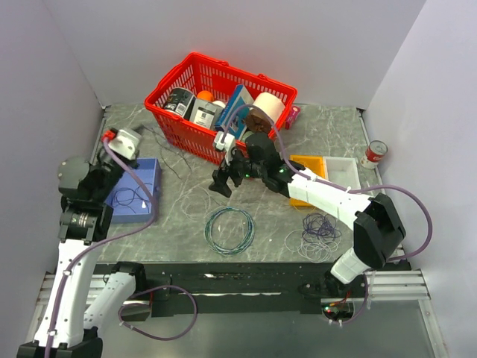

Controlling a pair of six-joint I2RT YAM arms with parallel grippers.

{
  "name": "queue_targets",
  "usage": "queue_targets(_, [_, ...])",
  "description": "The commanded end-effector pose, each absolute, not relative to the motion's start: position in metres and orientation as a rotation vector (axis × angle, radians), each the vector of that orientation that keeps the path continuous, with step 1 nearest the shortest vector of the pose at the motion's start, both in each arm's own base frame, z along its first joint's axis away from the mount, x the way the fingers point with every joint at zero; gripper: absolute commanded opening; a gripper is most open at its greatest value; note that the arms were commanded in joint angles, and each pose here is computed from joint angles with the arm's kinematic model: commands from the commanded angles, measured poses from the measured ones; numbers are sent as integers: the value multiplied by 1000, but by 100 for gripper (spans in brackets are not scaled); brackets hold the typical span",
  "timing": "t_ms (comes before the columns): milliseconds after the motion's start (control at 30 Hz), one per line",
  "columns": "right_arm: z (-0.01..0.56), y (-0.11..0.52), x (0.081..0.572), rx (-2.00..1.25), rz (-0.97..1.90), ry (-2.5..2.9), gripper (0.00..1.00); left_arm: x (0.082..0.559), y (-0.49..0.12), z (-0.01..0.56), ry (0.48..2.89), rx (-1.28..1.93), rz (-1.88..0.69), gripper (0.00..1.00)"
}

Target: Untangle the cables

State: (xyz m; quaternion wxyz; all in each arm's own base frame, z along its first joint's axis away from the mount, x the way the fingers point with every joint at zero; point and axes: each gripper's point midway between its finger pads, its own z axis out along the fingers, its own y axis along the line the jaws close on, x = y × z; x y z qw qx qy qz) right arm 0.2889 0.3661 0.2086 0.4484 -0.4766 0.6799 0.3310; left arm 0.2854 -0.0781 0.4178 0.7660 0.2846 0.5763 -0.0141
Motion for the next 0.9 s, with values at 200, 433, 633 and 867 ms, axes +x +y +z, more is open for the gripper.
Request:
queue_targets(200, [242,398,294,-1142,940,1533,100,247,-53,528,980,460,72,1])
queue_targets(433, [286,454,314,-1063,1034,1355,100,234,-61,553,926,461,16,1])
queue_targets(633, [313,474,323,-1033,1084,1215,100,226,-64,570,891,466,4,1])
queue_targets(867, [299,474,302,-1105,1197,1264,100,222,-69,578,853,502,7,1])
